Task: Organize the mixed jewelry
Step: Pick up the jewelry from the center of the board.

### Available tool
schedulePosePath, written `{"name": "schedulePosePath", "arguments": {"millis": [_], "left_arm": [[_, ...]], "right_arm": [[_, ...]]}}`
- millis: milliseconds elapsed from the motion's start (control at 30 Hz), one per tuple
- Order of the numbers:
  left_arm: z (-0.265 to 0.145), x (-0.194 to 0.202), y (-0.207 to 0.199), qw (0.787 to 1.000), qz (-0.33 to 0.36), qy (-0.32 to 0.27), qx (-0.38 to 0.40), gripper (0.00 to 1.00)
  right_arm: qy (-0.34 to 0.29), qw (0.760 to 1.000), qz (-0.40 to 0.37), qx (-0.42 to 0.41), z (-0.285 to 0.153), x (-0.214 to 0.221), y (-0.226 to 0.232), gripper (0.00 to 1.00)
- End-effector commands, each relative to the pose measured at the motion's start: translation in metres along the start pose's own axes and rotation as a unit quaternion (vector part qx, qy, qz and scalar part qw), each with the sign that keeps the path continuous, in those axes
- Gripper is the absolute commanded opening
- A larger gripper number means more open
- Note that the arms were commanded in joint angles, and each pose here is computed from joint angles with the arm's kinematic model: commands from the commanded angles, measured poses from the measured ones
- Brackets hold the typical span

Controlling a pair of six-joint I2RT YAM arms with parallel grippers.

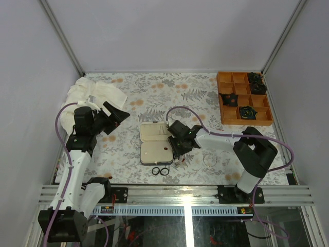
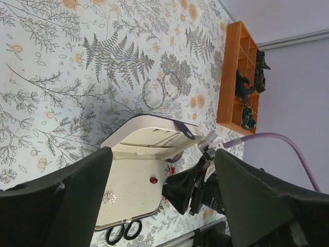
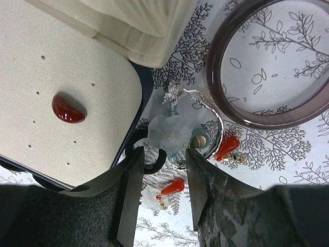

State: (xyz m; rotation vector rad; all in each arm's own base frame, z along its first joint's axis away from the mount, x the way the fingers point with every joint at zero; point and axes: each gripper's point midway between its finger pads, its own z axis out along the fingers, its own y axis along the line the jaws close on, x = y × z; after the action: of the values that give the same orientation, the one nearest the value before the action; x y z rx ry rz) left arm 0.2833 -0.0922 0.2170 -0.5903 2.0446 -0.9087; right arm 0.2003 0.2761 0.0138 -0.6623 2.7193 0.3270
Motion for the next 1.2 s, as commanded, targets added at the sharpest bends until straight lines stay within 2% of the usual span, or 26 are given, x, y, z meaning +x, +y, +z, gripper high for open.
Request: {"name": "schedulePosePath", "arguments": {"millis": [0,100,200,467,600,867,1167], "left_arm": [[-0.003,0.000,-0.004,1.000,0.010,0.004,0.011,0.81],[-0.003,0.001,-0.004,1.000,0.010,0.004,0.011,0.80],[-0.003,0.001,-0.003,1.000,0.009,0.004,0.010,0.80],[-0.003,0.001,-0.003,1.000,0.009,0.005,0.011,0.80],[-0.004,0.001,-0.003,1.000,0.010,0.004,0.012,0.80],[-0.006,-0.001,-0.006,1.000,0.010,0.002,0.014,0.80],[-0.007,-0.002,-0.008,1.000,0.010,0.000,0.017,0.80]], "right_arm": [[-0.017,1.000,0.008,0.016,0.005,-0.020,-0.003,0.45],[-0.013,1.000,0.011,0.014,0.010,-0.021,-0.004,0.43],[-0.016,1.000,0.012,0.011,0.010,-0.024,-0.003,0.36],[-0.033,0.999,0.006,0.016,0.000,-0.032,-0.007,0.13],[-0.051,0.999,0.004,0.016,-0.011,-0.035,-0.009,0.04],[-0.083,0.996,-0.008,0.008,-0.041,-0.040,-0.010,0.04],[-0.083,0.996,0.001,-0.012,-0.069,-0.033,-0.023,0.06]]}}
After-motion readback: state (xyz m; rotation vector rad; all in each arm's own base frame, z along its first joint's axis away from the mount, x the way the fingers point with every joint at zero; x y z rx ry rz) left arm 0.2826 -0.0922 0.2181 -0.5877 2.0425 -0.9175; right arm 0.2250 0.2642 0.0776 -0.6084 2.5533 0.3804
